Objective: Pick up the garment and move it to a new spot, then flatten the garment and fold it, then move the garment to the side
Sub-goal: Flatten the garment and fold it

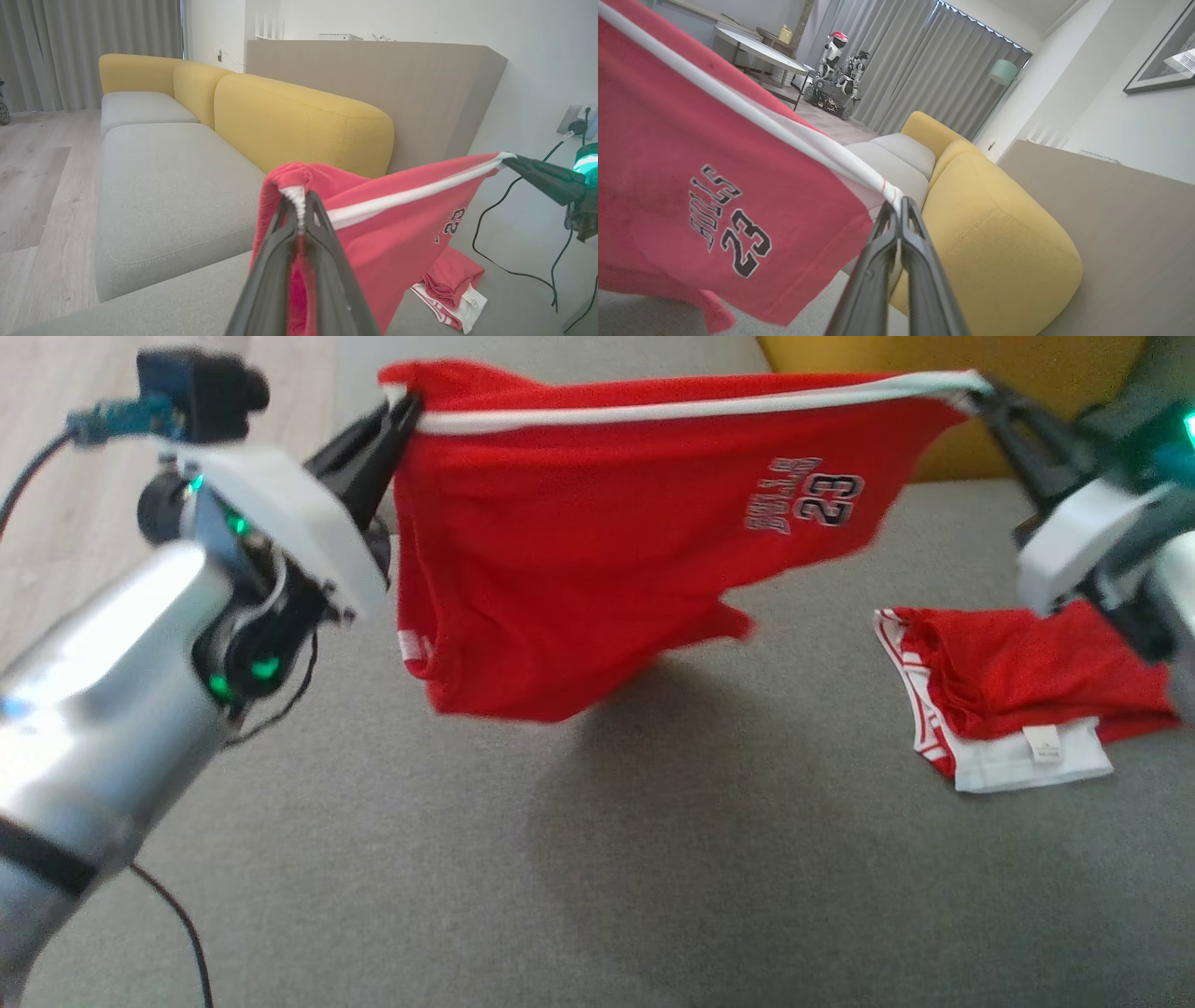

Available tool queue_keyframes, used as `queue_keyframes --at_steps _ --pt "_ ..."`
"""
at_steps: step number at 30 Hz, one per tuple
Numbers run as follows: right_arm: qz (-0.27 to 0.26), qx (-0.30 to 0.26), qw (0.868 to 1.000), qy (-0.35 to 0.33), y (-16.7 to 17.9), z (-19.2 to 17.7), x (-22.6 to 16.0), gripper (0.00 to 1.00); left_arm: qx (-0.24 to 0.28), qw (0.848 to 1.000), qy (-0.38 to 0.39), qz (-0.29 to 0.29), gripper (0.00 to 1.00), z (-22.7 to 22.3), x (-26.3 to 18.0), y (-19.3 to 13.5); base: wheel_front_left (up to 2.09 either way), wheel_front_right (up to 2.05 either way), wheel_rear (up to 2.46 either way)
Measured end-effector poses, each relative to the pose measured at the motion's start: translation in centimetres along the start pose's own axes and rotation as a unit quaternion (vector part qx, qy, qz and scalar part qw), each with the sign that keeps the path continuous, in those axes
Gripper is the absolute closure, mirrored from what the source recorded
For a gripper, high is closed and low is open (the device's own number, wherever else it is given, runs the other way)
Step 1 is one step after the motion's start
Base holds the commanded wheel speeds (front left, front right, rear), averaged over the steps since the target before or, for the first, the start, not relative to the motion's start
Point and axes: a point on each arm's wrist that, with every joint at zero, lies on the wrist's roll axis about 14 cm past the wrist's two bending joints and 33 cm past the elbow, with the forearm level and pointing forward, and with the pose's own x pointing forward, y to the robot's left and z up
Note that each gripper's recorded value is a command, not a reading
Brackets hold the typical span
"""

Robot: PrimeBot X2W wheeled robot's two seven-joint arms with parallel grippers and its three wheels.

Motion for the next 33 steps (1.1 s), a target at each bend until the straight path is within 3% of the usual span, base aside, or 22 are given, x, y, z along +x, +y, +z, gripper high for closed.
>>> queue_keyframes --at_steps 8,16,21,26,29,33 --pt "-0.020 0.004 1.000 -0.012 -1.5 3.0 -2.1 1.00 -0.020 1.000 0.004 -0.009 1.00 0.2 -4.0 -1.6 0.00 0.00 0.00" --pt "0.000 0.019 0.999 0.032 0.2 2.3 -2.1 1.00 -0.001 0.997 0.077 -0.018 1.00 -3.3 -3.7 -1.2 0.00 0.00 0.00" --pt "0.004 0.003 0.999 0.037 -1.2 2.5 2.5 1.00 0.073 0.994 0.076 -0.009 1.00 -3.3 1.3 2.2 0.00 0.00 0.00" --pt "-0.046 -0.020 0.999 0.015 -6.6 3.6 9.2 1.00 0.119 0.992 -0.019 0.023 1.00 1.6 8.7 6.3 0.00 0.00 0.00" --pt "-0.067 -0.022 0.997 0.012 -7.9 2.2 12.6 1.00 0.119 0.990 -0.064 0.049 1.00 2.5 11.7 8.5 0.00 0.00 0.00" --pt "-0.070 -0.023 0.997 0.008 -7.0 -0.5 15.8 1.00 0.125 0.987 -0.074 0.074 1.00 0.8 13.5 11.0 0.00 0.00 0.00"
